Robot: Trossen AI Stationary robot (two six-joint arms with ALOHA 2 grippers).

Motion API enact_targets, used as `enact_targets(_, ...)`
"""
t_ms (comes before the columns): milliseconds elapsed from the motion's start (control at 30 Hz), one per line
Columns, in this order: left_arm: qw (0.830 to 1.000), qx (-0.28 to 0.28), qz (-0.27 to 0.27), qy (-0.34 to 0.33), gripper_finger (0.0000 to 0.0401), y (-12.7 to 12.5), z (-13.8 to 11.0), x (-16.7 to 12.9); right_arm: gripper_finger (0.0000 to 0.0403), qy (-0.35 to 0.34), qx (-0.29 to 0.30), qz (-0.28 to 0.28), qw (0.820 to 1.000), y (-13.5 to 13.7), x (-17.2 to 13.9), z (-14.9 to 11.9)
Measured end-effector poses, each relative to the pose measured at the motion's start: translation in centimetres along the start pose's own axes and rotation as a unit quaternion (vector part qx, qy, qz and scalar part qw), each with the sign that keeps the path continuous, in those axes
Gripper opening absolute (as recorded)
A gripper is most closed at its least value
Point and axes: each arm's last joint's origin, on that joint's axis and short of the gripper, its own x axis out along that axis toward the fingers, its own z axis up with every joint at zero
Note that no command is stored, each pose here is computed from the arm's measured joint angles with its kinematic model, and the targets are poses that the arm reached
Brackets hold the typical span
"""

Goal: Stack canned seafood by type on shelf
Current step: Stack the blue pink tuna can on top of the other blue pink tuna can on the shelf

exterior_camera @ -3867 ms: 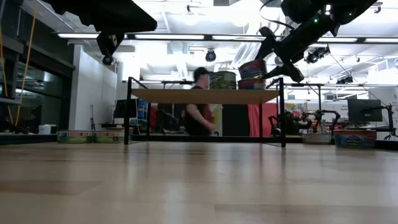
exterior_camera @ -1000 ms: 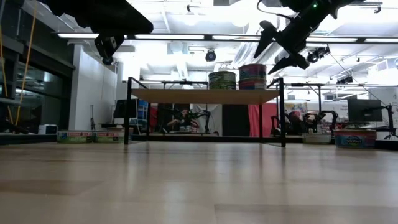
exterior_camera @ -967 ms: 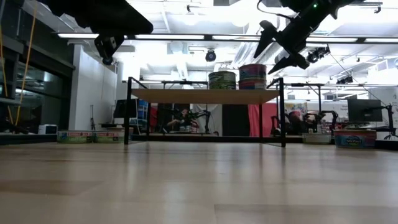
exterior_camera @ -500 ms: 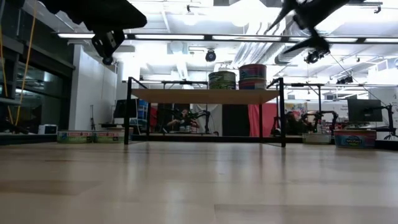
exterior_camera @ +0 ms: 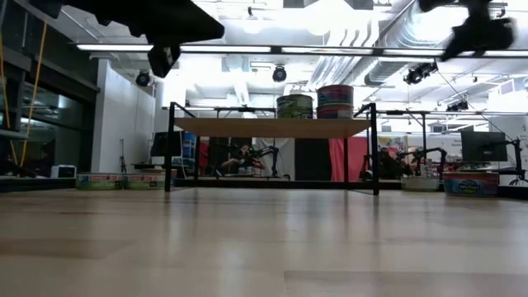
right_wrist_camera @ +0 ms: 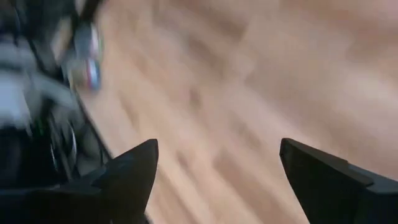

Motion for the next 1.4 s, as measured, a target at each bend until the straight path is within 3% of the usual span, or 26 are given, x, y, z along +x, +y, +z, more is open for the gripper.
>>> enact_targets(67,1.0,-0.002,0.002,-0.004,0.0,0.1,0.2,0.1,0.0327,0.046,-0.028,-0.009,0.999,0.7,1.1,-1.7)
enact_targets(200,1.0,-0.004,0.006,-0.006,0.0,0.4,0.3,0.1,0.0327,0.098,0.041,-0.008,0.994,2.2,3.1,-3.9)
enact_targets(400,1.0,-0.003,0.007,-0.005,0.0,0.4,0.3,0.2,0.0327,0.116,0.05,-0.005,0.992,3.8,6.5,-5.8)
enact_targets(500,1.0,-0.003,0.007,-0.005,0.0,0.4,0.3,0.1,0.0327,0.123,0.064,-0.047,0.989,3.5,8.3,-6.1)
enact_targets(600,1.0,-0.003,-0.005,0.001,0.0,0.3,0.2,0.1,0.0327,0.178,0.094,-0.08,0.976,3.2,9.8,-6.7)
enact_targets(833,0.999,-0.003,-0.041,0.021,0.0,0.1,0.1,0.1,0.0327,0.344,0.082,-0.109,0.929,3.1,11.2,-9.7)
enact_targets(1033,0.999,0.016,-0.043,0.022,0.0,0.1,0.1,0.1,0.0317,0.375,0.065,-0.101,0.919,3.5,10.2,-11.5)
enact_targets(1167,0.999,0.025,-0.043,0.022,0.0,0.1,0.1,0.1,0.025,0.371,0.063,-0.159,0.913,2.5,9.6,-12.3)
enact_targets(1333,0.999,0.024,-0.043,0.021,0.0,0.1,0.1,0.1,0.0051,0.32,0.059,-0.195,0.925,1.8,9.5,-12.0)
enact_targets(1400,0.999,0.021,-0.047,0.013,0.0,0.0,0.2,0.1,0.0019,0.304,0.043,-0.196,0.931,1.7,9.5,-11.9)
